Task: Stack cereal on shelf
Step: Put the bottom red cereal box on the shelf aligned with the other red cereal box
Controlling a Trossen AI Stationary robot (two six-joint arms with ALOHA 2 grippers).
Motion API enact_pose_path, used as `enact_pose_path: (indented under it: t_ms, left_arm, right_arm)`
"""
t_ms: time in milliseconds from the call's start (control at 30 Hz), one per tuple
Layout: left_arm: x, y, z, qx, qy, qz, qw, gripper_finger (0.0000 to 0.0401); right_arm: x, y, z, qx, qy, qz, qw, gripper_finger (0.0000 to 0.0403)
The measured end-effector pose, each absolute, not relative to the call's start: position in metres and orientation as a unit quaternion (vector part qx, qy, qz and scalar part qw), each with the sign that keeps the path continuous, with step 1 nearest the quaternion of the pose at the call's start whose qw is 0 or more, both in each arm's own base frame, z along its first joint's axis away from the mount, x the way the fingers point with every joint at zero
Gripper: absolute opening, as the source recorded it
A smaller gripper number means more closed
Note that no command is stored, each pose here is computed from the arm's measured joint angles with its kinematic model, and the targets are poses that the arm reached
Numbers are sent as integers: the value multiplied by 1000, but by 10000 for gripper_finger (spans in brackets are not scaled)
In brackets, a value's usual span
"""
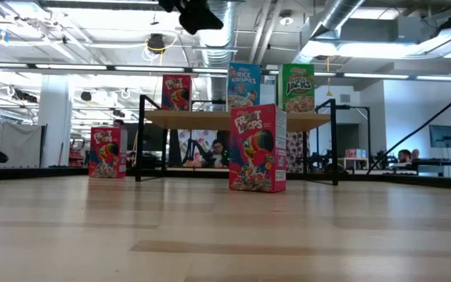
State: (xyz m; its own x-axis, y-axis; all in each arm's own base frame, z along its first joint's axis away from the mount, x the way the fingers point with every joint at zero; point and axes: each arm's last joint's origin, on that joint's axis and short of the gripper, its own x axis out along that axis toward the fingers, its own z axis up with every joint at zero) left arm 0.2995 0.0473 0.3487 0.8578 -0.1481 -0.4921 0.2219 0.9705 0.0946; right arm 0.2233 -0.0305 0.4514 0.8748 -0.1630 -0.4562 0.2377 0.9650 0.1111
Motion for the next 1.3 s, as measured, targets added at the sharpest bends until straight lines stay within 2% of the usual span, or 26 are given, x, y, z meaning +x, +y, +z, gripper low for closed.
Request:
enact_pose_path:
  t_ms: [633,1300]
  left_arm:
    - [353,26,291,140,308,-98,936,358]
    - [380,30,245,165,353,-79,918,358]
  right_arm:
    - [226,1,451,134,230,-53,962,240]
    - [263,4,425,127,287,-57,948,240]
